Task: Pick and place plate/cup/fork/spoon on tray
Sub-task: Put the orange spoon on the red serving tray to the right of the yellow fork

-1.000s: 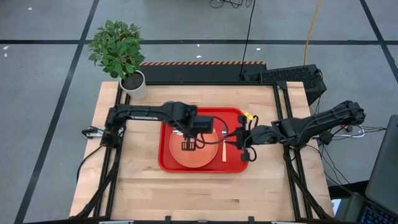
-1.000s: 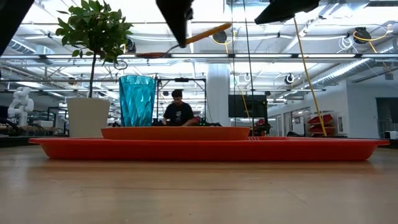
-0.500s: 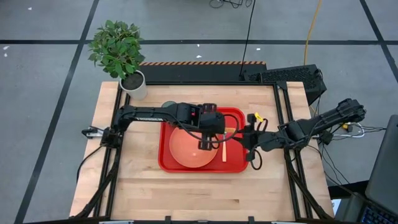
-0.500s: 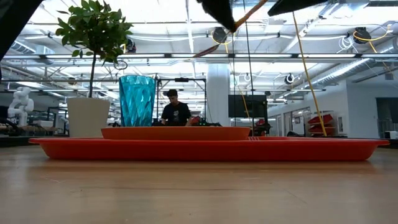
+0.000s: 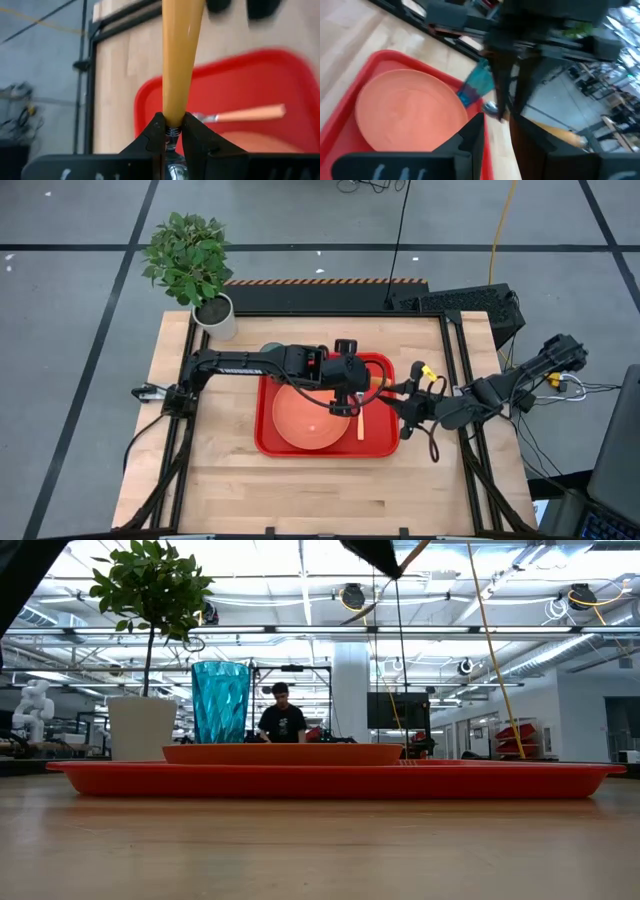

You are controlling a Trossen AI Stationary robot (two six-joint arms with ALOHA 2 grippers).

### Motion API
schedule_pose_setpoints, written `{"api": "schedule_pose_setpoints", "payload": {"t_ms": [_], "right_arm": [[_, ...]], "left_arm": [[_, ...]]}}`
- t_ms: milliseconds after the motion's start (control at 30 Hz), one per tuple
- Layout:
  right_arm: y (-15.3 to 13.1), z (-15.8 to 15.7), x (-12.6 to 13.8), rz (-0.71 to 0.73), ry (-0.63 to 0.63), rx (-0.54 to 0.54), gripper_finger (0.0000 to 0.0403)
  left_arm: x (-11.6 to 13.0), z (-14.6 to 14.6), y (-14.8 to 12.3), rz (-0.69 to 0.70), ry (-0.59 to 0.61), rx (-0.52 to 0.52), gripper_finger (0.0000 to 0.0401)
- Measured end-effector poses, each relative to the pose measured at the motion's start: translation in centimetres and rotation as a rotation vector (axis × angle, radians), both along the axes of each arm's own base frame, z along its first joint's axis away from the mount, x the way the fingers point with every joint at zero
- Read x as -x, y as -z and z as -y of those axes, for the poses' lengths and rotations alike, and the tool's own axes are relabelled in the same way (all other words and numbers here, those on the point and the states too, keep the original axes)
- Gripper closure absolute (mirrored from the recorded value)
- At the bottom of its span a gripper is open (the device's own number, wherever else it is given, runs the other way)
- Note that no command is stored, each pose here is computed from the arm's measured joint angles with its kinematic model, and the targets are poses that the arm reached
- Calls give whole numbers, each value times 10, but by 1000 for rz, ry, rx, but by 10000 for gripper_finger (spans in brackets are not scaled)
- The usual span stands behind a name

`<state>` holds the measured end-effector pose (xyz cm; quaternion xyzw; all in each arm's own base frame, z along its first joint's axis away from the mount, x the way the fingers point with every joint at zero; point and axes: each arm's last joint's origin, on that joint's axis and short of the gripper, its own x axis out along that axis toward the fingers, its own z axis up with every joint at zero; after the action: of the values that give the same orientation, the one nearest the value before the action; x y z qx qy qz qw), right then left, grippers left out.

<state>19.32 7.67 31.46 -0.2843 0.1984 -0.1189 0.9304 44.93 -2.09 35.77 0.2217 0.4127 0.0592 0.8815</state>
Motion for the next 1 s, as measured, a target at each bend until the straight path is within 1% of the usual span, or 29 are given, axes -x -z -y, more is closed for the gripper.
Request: {"api": "schedule_pose_setpoints", "payload": {"t_ms": [100, 200, 300, 367, 433, 500, 567, 667, 833, 900, 1000], "right_arm": [[-1, 0, 5, 13, 13, 15, 316], [-3, -1, 6, 13, -9, 54, 316], [1, -3, -1, -11, 6, 128, 316], [8, -3, -8, -52, 47, 178, 316], [18, -1, -18, -105, 75, 203, 316], [26, 1, -24, -138, 98, 206, 316], [29, 2, -28, -138, 112, 201, 316], [26, 2, -30, -109, 114, 191, 316], [23, 4, -32, -94, 114, 206, 316], [24, 8, -33, -107, 124, 194, 316], [26, 14, -35, -110, 101, 135, 314]], "left_arm": [[6, -5, 6, -86, -33, -62, 364], [9, -8, 14, -170, -13, -117, 364], [10, -7, 18, -217, 9, -162, 364], [11, -7, 20, -238, 6, -185, 364], [10, -6, 21, -237, 2, -187, 364], [9, -4, 20, -217, -1, -190, 364], [9, 0, 18, -196, -4, -197, 364], [11, 4, 17, -201, -22, -240, 364], [12, 7, 18, -219, -20, -241, 364], [12, 11, 18, -210, -15, -243, 364], [12, 19, 18, -207, 1, -265, 364]]}}
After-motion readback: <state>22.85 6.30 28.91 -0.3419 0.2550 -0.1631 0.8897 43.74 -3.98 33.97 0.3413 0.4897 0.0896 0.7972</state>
